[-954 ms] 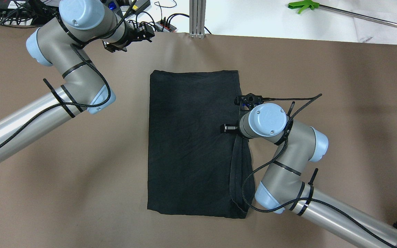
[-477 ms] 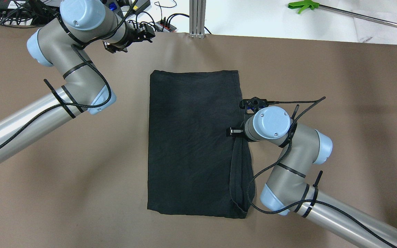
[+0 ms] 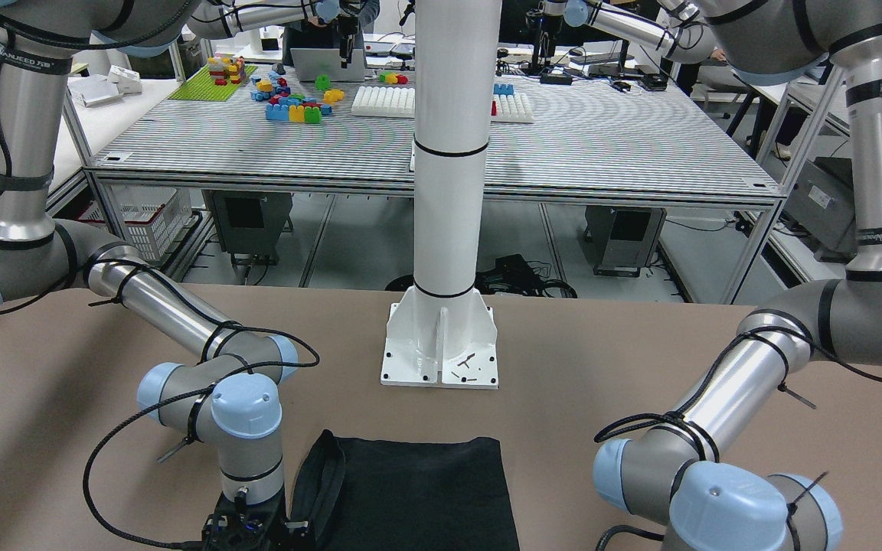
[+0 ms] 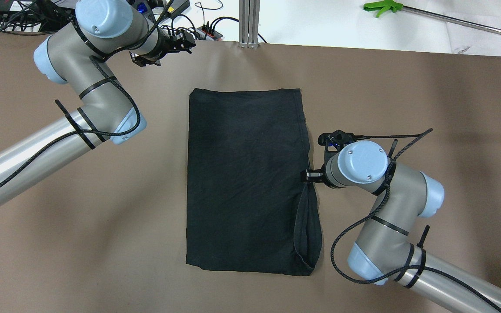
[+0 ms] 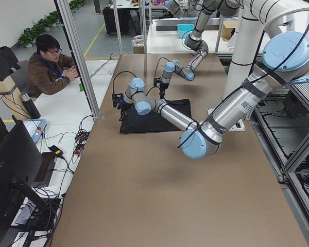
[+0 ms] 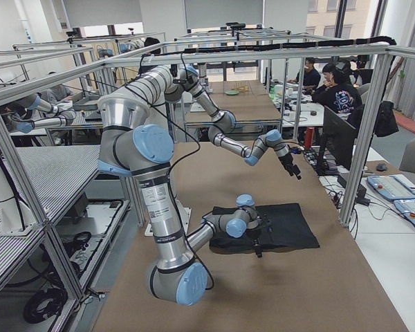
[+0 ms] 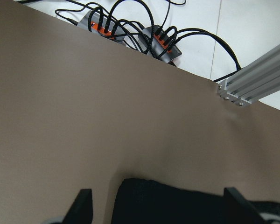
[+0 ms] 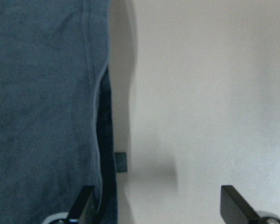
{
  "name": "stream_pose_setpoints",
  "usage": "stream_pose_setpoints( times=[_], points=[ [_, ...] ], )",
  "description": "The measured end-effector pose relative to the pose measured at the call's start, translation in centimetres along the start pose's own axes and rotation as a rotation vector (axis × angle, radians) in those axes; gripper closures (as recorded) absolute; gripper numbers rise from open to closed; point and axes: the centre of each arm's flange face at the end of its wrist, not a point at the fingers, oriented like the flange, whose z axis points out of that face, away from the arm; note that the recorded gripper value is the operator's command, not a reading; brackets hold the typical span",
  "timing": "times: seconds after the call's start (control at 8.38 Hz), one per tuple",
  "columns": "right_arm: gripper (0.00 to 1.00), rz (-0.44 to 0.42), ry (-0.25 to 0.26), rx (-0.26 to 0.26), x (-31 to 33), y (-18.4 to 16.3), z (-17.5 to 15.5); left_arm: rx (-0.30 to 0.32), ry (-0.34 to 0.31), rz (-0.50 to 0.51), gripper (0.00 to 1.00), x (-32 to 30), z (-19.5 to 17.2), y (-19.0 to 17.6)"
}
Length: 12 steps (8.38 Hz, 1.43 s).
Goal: Fold clothes
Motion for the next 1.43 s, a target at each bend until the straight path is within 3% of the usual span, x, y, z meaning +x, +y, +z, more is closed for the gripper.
stream_pose_setpoints(
  times=[0.36,0.48,0.72,0.95,1.19,1.43],
  points=[
    [0.06,0.001,0.003,-0.01,2.3,1.6,-1.7,0.002,0.0,-0.001,0.0,0.0,-0.1,-0.1],
    [0.06,-0.005,-0.036,-0.01,1.7,1.7,-3.5,0.005,0.0,-0.001,0.0,0.0,-0.1,-0.1],
    [0.06,-0.003,-0.167,0.002,-1.4,1.5,-7.9,0.012,0.001,-0.001,0.0,0.1,-0.1,-0.1],
    [0.06,0.063,-0.289,0.025,-3.9,1.4,-10.2,0.013,0.002,-0.001,0.0,0.2,-0.2,-0.1],
    [0.06,0.12,-0.36,-0.004,-5.8,3.6,-9.1,0.014,0.003,0.0,0.0,0.3,-0.2,-0.1],
    [0.06,0.132,-0.381,-0.038,-7.0,5.8,-7.0,0.015,0.004,0.0,0.0,0.3,-0.3,-0.1]
  ],
)
